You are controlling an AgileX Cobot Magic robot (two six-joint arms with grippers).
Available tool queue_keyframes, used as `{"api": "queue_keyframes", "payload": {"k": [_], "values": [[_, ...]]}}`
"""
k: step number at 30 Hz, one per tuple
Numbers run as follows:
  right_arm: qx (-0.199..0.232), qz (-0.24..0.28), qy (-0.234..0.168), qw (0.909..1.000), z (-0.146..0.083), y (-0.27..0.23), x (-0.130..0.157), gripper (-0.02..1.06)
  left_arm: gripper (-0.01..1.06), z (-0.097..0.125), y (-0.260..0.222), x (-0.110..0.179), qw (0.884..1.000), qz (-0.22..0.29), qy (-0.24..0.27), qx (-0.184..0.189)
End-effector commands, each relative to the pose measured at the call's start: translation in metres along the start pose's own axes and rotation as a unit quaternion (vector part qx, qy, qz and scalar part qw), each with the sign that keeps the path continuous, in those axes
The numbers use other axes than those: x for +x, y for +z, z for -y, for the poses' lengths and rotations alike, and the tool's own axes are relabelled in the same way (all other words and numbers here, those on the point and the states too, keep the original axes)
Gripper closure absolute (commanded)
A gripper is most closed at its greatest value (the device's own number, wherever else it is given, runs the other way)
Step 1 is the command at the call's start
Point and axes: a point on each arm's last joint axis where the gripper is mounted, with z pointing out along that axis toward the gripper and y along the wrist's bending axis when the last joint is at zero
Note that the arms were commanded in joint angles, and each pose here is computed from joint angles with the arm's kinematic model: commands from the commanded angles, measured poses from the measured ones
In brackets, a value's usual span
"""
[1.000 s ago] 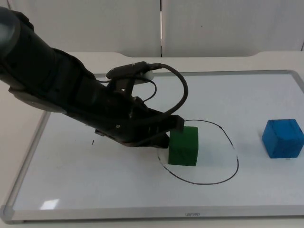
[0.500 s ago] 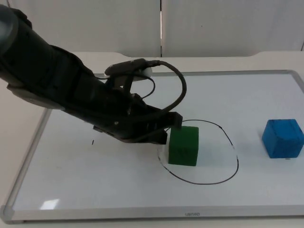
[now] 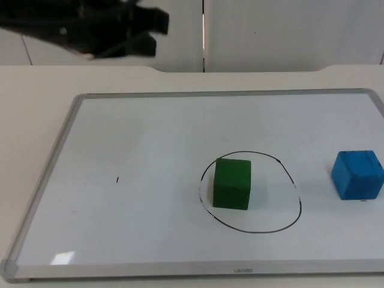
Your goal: Push the two cubes into the marked area.
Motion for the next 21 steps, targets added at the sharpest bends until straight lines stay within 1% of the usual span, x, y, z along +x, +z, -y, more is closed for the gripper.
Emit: {"api": "queue_keyframes", "payload": {"k": [1,2,6,7,8,10,12,13,15,18,19,21], "values": [[0.001,0.003,-0.002,1.0,0.0,0.001,0.001,-0.01,1.05,0.012,-0.036,-0.019,0.999,0.039,0.03,0.001],[0.001,0.003,-0.002,1.0,0.0,0.001,0.001,-0.01,1.05,0.012,-0.036,-0.019,0.999,0.039,0.03,0.001],[0.001,0.003,-0.002,1.0,0.0,0.001,0.001,-0.01,1.05,0.03,-0.09,-0.037,0.995,0.09,0.05,-0.001],[0.001,0.003,-0.002,1.0,0.0,0.001,0.001,-0.01,1.05,0.034,-0.101,-0.039,0.994,0.098,0.052,-0.001],[0.001,0.003,-0.002,1.0,0.0,0.001,0.001,-0.01,1.05,0.034,-0.101,-0.039,0.994,0.098,0.052,-0.001],[0.001,0.003,-0.002,1.0,0.0,0.001,0.001,-0.01,1.05,0.045,-0.127,-0.041,0.991,0.116,0.065,0.007],[0.001,0.003,-0.002,1.0,0.0,0.001,0.001,-0.01,1.05,0.053,-0.149,-0.04,0.989,0.122,0.08,0.013],[0.001,0.003,-0.002,1.0,0.0,0.001,0.001,-0.01,1.05,0.053,-0.149,-0.04,0.989,0.122,0.08,0.013],[0.001,0.003,-0.002,1.0,0.0,0.001,0.001,-0.01,1.05,0.06,-0.169,-0.036,0.989,0.118,0.091,0.014],[0.001,0.003,-0.002,1.0,0.0,0.001,0.001,-0.01,1.05,0.065,-0.194,-0.026,0.99,0.099,0.099,0.003],[0.001,0.003,-0.002,1.0,0.0,0.001,0.001,-0.01,1.05,0.065,-0.194,-0.026,0.99,0.099,0.099,0.003],[0.001,0.003,-0.002,1.0,0.0,0.001,0.001,-0.01,1.05,0.069,-0.209,-0.02,0.989,0.093,0.111,-0.004]]}}
